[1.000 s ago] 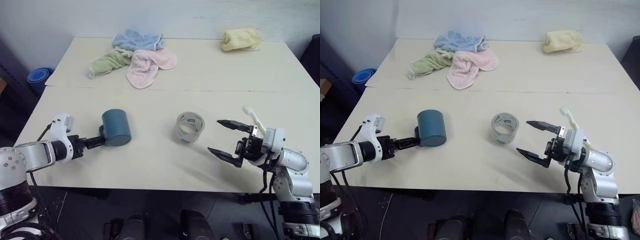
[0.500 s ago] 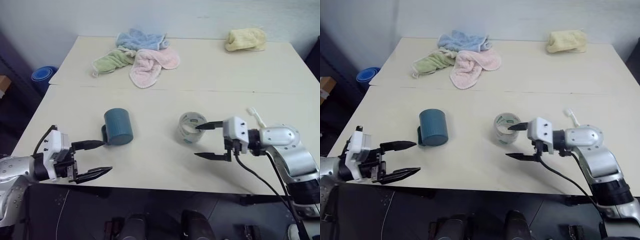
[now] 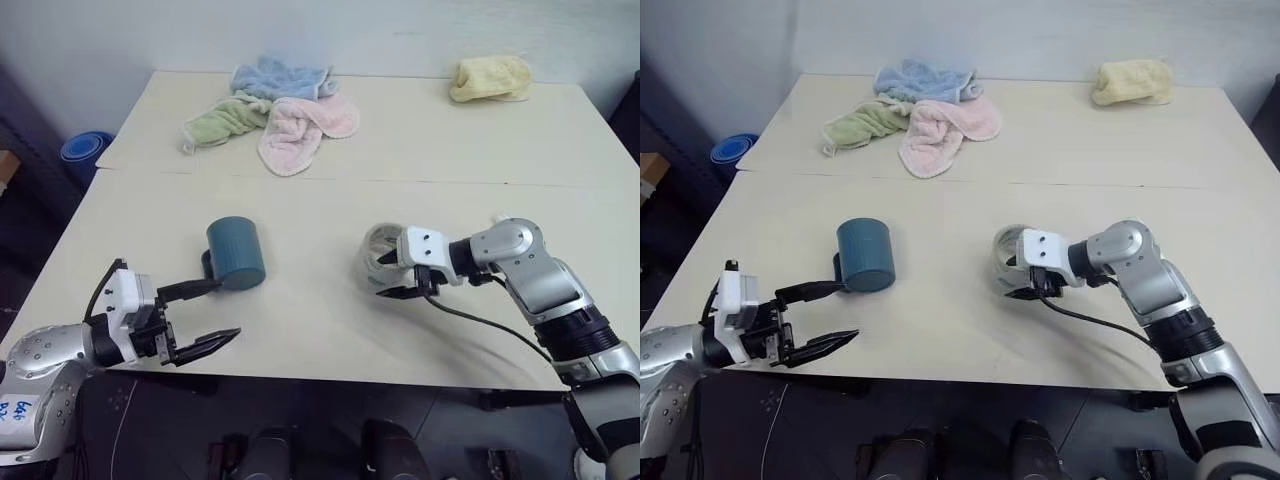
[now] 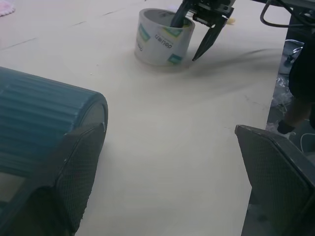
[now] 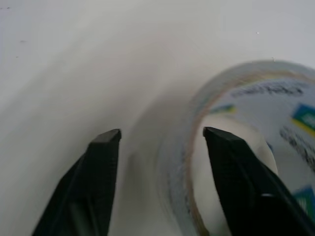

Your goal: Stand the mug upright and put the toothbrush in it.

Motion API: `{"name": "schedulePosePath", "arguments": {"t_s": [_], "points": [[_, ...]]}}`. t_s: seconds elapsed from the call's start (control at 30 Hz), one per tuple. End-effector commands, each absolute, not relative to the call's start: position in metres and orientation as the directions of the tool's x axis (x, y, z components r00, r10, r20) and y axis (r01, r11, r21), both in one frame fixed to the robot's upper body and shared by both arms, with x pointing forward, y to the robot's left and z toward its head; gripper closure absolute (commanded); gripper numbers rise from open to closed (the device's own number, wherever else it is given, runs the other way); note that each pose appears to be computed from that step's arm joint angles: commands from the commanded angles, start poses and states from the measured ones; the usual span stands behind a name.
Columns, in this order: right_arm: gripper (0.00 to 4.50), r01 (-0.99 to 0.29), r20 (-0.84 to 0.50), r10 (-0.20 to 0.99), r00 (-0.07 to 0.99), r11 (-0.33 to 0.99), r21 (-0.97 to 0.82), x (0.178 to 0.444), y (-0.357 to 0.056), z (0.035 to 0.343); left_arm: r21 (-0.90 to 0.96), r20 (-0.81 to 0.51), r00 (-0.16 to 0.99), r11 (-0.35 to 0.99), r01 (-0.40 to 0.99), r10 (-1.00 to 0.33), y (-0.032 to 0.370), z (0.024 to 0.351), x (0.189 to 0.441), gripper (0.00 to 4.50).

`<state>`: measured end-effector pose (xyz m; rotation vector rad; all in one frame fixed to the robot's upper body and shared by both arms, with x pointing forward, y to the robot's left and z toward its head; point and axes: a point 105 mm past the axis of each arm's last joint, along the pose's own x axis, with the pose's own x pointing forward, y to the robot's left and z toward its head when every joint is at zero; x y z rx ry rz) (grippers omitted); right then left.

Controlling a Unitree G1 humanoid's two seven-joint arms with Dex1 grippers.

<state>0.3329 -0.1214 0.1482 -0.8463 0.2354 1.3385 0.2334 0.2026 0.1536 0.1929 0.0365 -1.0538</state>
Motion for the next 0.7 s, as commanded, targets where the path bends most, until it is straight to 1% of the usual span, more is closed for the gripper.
{"name": "schedulePosePath", "arguments": {"t_s": [0.03, 0.1, 0.13, 0.17, 0.2, 0.27, 0.37, 0.43, 0.47, 0.5, 0.6, 0.7], "points": [[2.97, -0.904, -0.601, 0.756, 0.26, -0.028, -0.427, 0.333, -0.128, 0.162, 0.165, -0.087, 0.487, 0.469, 0.867, -0.869, 0.196, 0.159, 0.231, 0.0], [3.56, -0.918, -0.581, 0.769, 0.266, 0.019, -0.396, 0.333, -0.136, 0.166, 0.163, -0.076, 0.482, 0.466, 0.87, -0.873, 0.193, 0.16, 0.232, 0.0], [3.99, -0.932, -0.535, 0.807, 0.25, 0.051, -0.359, 0.328, -0.141, 0.174, 0.162, -0.066, 0.48, 0.465, 0.87, -0.875, 0.191, 0.161, 0.232, 0.0], [4.12, -0.943, -0.492, 0.838, 0.235, 0.075, -0.323, 0.322, -0.149, 0.183, 0.162, -0.056, 0.477, 0.463, 0.871, -0.877, 0.189, 0.162, 0.233, 0.0], [4.21, -0.951, -0.452, 0.867, 0.209, 0.072, -0.302, 0.314, -0.158, 0.192, 0.16, -0.045, 0.476, 0.464, 0.871, -0.878, 0.188, 0.162, 0.234, 0.0], [4.22, -0.958, -0.391, 0.903, 0.179, 0.07, -0.278, 0.302, -0.171, 0.207, 0.156, -0.029, 0.475, 0.465, 0.871, -0.879, 0.185, 0.163, 0.236, 0.0], [4.22, -0.927, -0.321, 0.883, 0.343, 0.263, -0.266, 0.308, -0.208, 0.227, 0.15, -0.004, 0.47, 0.465, 0.873, -0.882, 0.181, 0.165, 0.239, 0.0], [4.22, -0.853, -0.368, 0.772, 0.518, 0.433, -0.291, 0.317, -0.255, 0.238, 0.15, 0.002, 0.463, 0.458, 0.876, -0.887, 0.178, 0.165, 0.241, 0.0], [4.22, -0.793, -0.403, 0.683, 0.609, 0.526, -0.307, 0.321, -0.282, 0.241, 0.149, 0.005, 0.456, 0.452, 0.88, -0.89, 0.177, 0.166, 0.242, 0.0], [4.22, -0.731, -0.441, 0.588, 0.678, 0.601, -0.323, 0.323, -0.308, 0.241, 0.149, 0.007, 0.452, 0.448, 0.881, -0.892, 0.176, 0.166, 0.243, 0.0], [4.22, -0.598, -0.543, 0.356, 0.761, 0.709, -0.373, 0.323, -0.367, 0.225, 0.153, 0.008, 0.451, 0.447, 0.882, -0.893, 0.175, 0.167, 0.247, 0.0], [4.22, -0.476, -0.55, 0.205, 0.809, 0.778, -0.41, 0.33, -0.398, 0.208, 0.16, 0.011, 0.455, 0.451, 0.878, -0.89, 0.175, 0.168, 0.25, 0.0]]}}
